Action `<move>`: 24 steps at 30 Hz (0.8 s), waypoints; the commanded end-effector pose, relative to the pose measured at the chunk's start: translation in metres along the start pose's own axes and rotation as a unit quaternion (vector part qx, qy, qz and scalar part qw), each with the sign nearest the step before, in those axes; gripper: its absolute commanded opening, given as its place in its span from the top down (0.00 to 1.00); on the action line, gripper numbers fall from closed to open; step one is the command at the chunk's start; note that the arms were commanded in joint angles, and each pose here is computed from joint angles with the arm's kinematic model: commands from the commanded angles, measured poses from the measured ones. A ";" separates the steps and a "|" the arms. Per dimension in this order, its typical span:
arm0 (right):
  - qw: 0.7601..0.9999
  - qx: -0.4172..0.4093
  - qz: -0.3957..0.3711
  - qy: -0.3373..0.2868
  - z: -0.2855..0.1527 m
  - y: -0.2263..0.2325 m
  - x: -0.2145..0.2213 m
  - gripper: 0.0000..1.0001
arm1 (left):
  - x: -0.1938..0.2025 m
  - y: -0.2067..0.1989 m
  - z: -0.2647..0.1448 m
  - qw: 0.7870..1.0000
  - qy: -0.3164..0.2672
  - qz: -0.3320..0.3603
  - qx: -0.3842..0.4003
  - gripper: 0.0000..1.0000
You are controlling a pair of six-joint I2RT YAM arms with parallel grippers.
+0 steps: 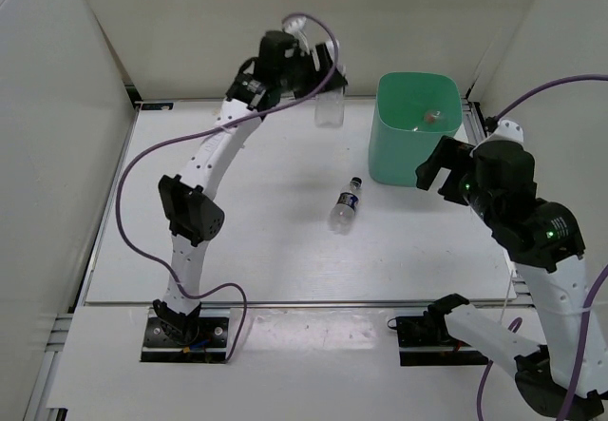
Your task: Put the plastic bottles in the bin
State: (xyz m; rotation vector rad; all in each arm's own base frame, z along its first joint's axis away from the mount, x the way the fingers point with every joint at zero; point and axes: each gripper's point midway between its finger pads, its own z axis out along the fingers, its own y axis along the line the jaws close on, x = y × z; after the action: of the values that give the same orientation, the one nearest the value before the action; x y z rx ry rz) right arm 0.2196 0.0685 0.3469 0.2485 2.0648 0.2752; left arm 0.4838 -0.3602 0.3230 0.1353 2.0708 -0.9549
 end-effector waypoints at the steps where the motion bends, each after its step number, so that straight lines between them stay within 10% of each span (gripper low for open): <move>1: 0.999 0.008 0.026 -0.023 -0.016 -0.011 -0.002 0.00 | -0.073 -0.063 -0.046 0.990 -0.101 0.006 0.096 0.44; 13: 0.998 0.010 0.048 -0.046 -0.052 -0.027 -0.003 0.00 | -0.107 -0.123 0.002 0.946 -0.237 -0.033 0.218 0.36; 24: 0.995 -0.024 0.065 -0.071 -0.094 -0.032 -0.007 0.00 | -0.063 -0.159 0.033 0.942 -0.224 -0.049 0.245 0.34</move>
State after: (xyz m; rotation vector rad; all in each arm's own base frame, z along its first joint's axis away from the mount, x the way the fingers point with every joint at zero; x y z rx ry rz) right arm 0.1502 0.0318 0.3812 0.3447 1.9289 0.3482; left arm 0.5103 -0.4773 0.3877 0.0450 1.5684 -1.3415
